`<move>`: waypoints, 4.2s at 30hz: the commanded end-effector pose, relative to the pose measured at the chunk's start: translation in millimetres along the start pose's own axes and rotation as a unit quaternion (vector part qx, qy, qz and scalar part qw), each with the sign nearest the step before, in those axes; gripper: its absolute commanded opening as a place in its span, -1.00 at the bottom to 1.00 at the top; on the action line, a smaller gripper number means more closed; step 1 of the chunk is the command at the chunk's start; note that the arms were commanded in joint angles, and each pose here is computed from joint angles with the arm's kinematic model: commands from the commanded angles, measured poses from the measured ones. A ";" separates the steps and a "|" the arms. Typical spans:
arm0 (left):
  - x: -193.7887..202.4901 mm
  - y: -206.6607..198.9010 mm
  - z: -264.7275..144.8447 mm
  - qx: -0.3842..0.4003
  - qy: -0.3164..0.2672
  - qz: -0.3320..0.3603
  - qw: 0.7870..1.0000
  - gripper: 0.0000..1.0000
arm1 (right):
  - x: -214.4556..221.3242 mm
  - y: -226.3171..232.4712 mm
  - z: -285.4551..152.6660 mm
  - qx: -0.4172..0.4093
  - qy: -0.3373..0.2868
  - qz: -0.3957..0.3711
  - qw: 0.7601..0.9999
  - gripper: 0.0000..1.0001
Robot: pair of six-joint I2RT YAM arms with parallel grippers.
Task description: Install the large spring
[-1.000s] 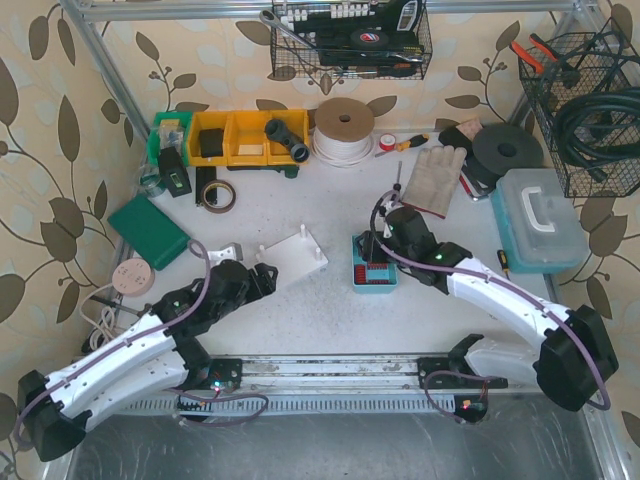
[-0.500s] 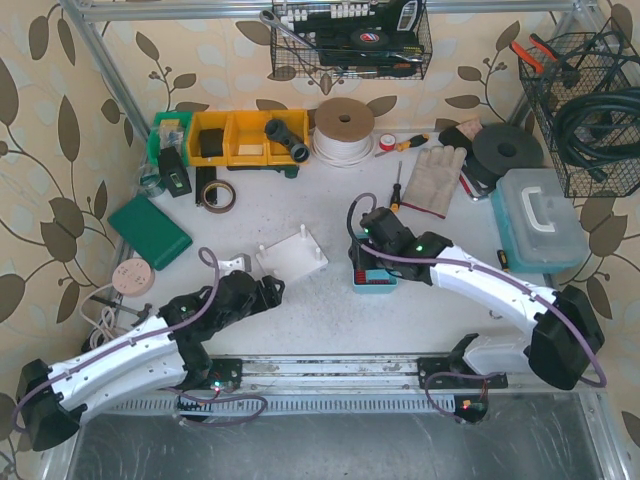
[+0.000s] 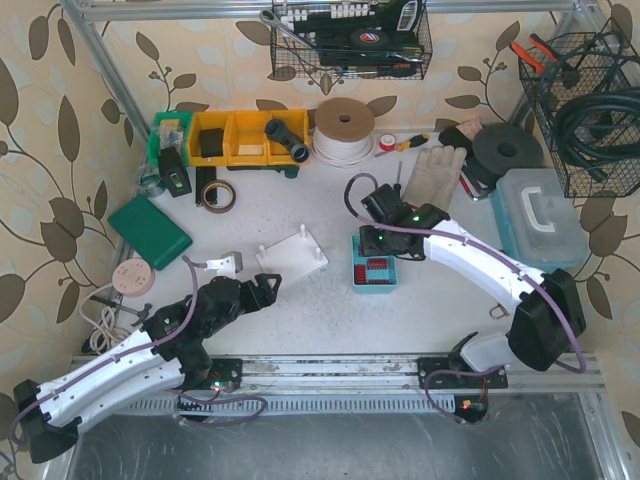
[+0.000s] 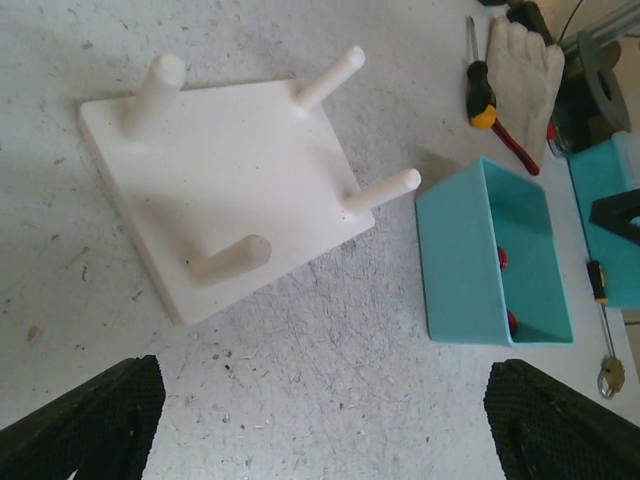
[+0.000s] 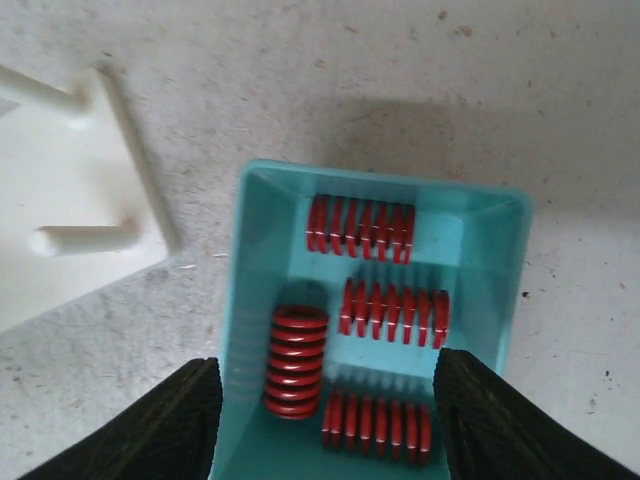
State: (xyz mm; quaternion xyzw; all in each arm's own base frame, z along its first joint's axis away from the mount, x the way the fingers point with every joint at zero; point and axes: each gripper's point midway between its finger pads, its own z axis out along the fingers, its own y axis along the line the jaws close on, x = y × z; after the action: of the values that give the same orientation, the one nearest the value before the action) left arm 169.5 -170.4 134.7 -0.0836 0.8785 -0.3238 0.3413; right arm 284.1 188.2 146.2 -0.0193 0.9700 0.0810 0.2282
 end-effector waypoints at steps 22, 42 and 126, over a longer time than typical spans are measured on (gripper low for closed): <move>-49.8 -25.7 16.5 -0.002 0.014 0.092 0.996 0.97 | 8.8 -26.1 93.6 0.050 0.037 0.049 0.997 0.36; -50.8 -21.8 23.0 0.019 0.015 0.074 0.997 0.97 | 20.5 -33.5 124.6 0.116 0.056 0.048 0.990 0.32; 2.7 -209.0 17.4 0.387 0.264 0.016 0.884 0.19 | 20.2 96.2 -110.7 -0.263 -0.345 -0.420 0.797 -0.90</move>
State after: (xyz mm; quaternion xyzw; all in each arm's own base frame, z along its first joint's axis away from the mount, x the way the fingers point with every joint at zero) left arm 165.4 -344.3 235.0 0.1405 0.7610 -0.6286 0.0768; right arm 205.1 261.0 228.3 -0.4642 0.6833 0.2314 0.5139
